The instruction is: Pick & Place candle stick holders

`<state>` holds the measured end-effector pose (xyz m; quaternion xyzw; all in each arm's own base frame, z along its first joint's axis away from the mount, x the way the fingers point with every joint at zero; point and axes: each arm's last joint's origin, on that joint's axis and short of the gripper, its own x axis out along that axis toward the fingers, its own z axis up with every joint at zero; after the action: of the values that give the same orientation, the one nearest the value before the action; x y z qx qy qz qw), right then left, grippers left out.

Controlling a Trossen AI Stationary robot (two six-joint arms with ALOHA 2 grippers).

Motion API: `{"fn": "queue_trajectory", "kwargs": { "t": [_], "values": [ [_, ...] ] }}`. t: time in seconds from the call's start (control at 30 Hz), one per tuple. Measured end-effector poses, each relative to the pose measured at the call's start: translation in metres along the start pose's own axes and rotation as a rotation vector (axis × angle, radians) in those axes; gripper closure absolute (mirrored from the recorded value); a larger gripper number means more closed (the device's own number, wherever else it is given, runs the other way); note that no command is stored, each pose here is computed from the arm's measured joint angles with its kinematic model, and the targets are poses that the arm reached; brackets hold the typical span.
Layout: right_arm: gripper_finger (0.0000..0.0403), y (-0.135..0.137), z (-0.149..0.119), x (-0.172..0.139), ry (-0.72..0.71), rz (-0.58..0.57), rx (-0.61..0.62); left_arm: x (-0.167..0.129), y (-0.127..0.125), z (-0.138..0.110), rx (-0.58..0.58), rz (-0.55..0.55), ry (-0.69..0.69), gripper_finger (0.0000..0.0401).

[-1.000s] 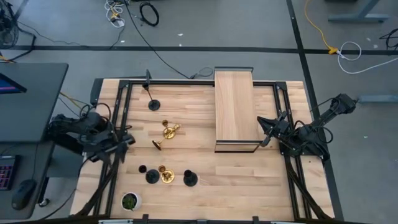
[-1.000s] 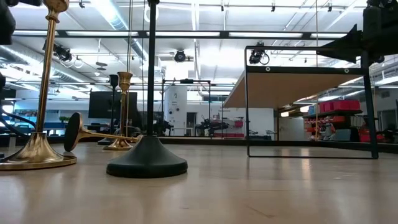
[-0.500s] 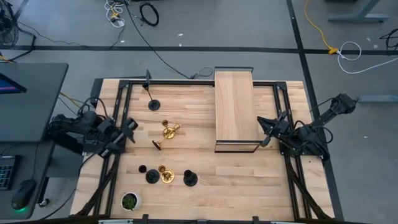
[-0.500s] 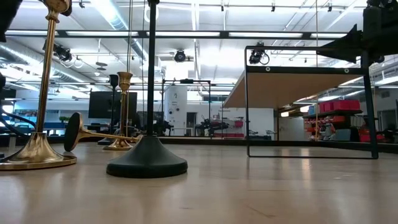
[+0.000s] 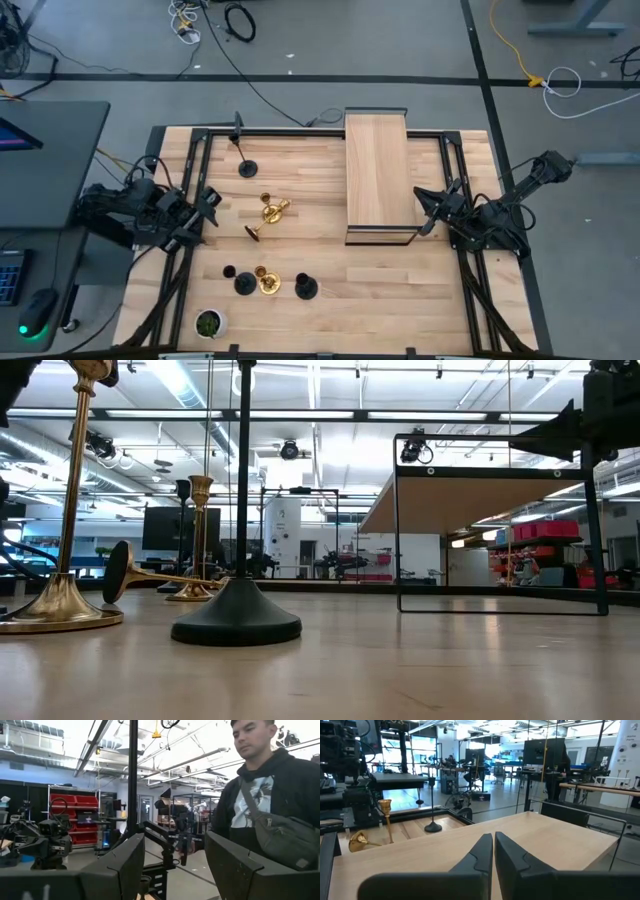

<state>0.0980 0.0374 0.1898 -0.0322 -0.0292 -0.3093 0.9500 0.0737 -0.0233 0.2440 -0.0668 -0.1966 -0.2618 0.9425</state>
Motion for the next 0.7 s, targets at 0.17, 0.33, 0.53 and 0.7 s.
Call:
{"fn": "queue_trajectory", "kwargs": {
  "t": [0.17,0.33,0.53,0.7],
  "values": [
    [0.0381,-0.005,0.010,0.001,-0.046,-0.027,0.177,0.000,0.001,0.000,0.005,0.050,-0.010,0.0192],
    [0.0381,-0.016,0.032,-0.001,-0.179,0.024,0.639,0.000,0.002,0.000,0.011,0.054,-0.009,0.0192],
    [0.0381,-0.007,0.045,0.002,-0.296,0.355,0.740,0.000,0.002,0.000,0.010,0.054,-0.007,0.0192],
    [0.0381,0.013,0.087,0.013,-0.348,0.518,0.685,0.000,0.001,0.000,0.010,0.051,-0.008,0.0192]
  ]
}}
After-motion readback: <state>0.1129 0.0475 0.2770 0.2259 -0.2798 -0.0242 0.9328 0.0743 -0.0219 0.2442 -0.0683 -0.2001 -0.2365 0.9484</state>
